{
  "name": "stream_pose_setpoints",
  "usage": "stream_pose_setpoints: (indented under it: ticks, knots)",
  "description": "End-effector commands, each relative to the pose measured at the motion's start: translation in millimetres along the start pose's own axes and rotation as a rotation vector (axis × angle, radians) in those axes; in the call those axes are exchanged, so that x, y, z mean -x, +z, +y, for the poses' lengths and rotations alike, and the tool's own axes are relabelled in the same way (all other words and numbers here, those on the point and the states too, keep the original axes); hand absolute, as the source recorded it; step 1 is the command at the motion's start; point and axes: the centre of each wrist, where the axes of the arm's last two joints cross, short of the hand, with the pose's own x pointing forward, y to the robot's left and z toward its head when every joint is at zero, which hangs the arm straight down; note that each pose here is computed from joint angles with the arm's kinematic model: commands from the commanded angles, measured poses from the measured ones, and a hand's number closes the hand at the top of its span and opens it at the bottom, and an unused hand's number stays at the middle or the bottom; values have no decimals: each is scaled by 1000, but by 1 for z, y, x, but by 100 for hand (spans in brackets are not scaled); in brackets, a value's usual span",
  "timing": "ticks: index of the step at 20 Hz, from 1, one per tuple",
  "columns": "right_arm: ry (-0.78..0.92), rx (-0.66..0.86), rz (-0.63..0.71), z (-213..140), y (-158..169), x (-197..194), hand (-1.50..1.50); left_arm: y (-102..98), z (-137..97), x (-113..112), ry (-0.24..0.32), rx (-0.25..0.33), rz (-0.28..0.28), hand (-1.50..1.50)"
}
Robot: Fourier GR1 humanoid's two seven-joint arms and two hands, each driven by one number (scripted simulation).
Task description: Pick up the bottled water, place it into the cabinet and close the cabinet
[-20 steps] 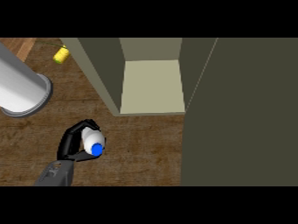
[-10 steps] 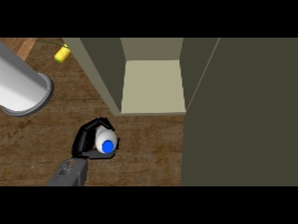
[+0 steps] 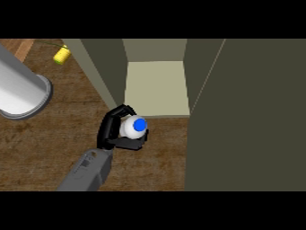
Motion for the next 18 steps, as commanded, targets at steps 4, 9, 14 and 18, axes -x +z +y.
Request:
stream_pose_setpoints:
  ticks: [4,9,14,18]
  knots:
    - [11,-4,-40,-15,-10,-27,-150,-43,-55,-48,4,-17,35,150]
    - [3,33,-32,-6,-4,-29,-150,-72,-71,-68,-67,-65,60,150]
    - [1,11,-59,-15,0,-25,-150,-104,-58,-72,-43,-108,106,150]
    - [17,-8,-68,-23,0,-19,-150,-124,-57,-82,-44,-174,132,150]
